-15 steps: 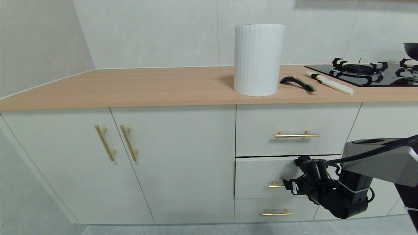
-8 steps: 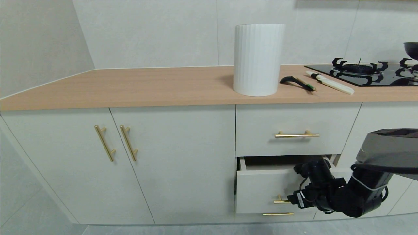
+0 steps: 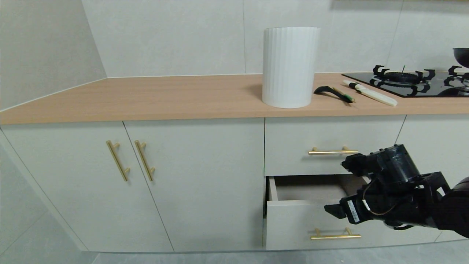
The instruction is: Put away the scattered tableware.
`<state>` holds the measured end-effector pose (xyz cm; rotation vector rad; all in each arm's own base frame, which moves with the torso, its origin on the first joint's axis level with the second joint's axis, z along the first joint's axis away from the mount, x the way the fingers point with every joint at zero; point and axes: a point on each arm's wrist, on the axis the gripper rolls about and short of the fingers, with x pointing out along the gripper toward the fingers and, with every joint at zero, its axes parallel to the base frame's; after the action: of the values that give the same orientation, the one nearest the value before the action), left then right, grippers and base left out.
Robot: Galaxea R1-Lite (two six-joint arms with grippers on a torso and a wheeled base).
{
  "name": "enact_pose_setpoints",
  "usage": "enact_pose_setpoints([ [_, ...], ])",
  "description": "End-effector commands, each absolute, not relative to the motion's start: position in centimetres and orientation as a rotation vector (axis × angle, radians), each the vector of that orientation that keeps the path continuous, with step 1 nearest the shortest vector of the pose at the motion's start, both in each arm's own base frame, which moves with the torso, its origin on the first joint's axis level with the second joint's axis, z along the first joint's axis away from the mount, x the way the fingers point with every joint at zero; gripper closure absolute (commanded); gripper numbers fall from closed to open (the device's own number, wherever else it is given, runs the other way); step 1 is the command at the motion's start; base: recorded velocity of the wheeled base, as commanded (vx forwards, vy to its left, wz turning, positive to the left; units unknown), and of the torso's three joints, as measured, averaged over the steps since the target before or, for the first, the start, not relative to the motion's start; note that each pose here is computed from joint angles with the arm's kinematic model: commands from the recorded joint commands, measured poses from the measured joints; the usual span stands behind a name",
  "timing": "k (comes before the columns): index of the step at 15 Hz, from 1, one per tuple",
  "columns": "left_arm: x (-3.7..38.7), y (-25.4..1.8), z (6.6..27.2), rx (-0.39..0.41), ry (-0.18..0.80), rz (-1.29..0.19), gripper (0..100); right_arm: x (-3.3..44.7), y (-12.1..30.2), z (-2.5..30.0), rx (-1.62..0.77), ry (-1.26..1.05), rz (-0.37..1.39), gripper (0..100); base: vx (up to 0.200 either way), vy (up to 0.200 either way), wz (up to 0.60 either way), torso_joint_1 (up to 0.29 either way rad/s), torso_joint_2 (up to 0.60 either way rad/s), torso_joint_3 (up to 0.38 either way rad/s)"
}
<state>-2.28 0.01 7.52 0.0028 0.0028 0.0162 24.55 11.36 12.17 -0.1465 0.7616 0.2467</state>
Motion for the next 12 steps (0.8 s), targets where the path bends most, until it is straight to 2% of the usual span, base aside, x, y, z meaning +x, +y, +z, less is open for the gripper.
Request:
enact_pose_setpoints([
  [1,-2.3,0.0,7.5,0.003,0.003,0.017,0,24.9,11.8,13.2,-0.082,0.702,0.232,0,0.0,0.0,0.0,0.0,0.0,0.0],
  [7,-2.3,0.0,7.5,0.002,0.003,0.017,0,28.9,13.1,7.4,-0.071,0.703,0.102,0,0.0,0.0,0.0,0.0,0.0,0.0],
  [12,-2.3,0.0,7.5,0.003,0.003,0.017,0,29.7,12.5,6.3,-0.069,0.722,0.075,0,0.0,0.0,0.0,0.0,0.0,0.0],
])
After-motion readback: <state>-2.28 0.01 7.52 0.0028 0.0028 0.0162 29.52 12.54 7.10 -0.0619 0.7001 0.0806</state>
